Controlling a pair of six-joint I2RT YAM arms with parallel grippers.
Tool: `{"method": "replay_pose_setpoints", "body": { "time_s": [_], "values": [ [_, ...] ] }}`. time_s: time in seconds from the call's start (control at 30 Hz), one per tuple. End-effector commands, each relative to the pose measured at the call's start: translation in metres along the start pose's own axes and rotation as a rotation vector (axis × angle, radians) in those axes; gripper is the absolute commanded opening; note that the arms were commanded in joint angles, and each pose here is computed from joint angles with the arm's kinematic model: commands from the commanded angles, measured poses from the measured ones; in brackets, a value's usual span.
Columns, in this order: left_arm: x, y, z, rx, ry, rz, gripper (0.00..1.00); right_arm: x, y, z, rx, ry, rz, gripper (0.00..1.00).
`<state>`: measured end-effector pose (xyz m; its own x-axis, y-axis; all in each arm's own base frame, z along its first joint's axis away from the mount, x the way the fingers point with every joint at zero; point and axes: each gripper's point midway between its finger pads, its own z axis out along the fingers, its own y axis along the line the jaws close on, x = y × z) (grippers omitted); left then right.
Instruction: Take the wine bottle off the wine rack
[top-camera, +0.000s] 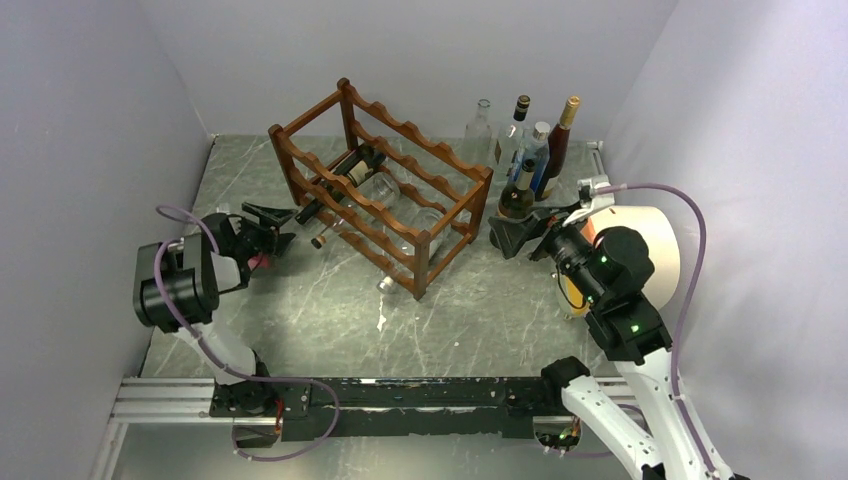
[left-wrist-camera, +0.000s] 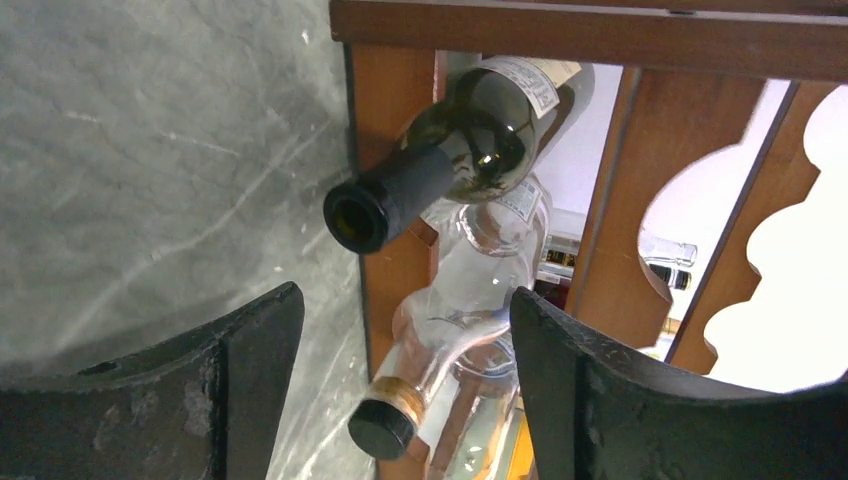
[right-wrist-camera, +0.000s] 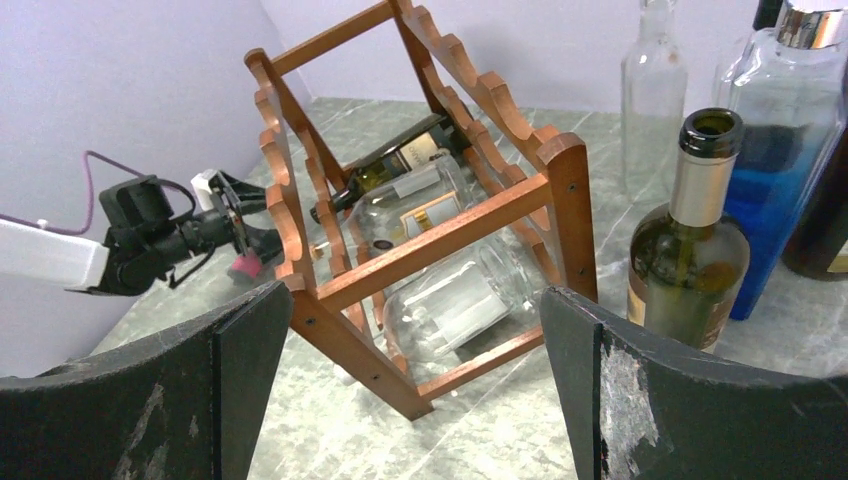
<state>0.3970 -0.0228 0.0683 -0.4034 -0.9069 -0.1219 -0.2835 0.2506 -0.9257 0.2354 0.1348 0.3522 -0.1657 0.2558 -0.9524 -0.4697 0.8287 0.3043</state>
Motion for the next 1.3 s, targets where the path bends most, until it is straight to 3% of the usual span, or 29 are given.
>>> {"method": "replay_pose_setpoints", "body": {
  "time_s": [0.0, 0.1, 0.27, 0.57, 1.03, 1.27],
  "values": [
    [-0.001, -0.009, 0.014, 0.108, 0.035, 0.043, 0.76, -0.012, 0.001, -0.005, 0.01, -0.031, -0.002, 1.0],
    [0.002, -0.011, 0.023, 0.138, 0.051, 0.068, 0.71, -0.01, 0.003, -0.003, -0.004, -0.01, 0.006, 1.0],
    [0.005, -0.013, 0.039, 0.13, 0.072, 0.119, 0.71, -0.005, 0.007, -0.001, -0.021, 0.029, 0.023, 1.0],
    [0.003, -0.002, 0.058, 0.123, 0.091, 0.083, 0.68, -0.018, 0.022, -0.002, -0.074, 0.036, 0.044, 1.0],
    [0.004, -0.006, 0.073, 0.182, 0.137, 0.101, 0.69, -0.003, 0.046, 0.05, -0.203, 0.173, 0.088, 1.0],
    [0.005, -0.005, 0.071, 0.194, 0.144, 0.098, 0.5, 0.028, 0.098, 0.083, -0.176, 0.268, -0.067, 1.0]
  ]
}}
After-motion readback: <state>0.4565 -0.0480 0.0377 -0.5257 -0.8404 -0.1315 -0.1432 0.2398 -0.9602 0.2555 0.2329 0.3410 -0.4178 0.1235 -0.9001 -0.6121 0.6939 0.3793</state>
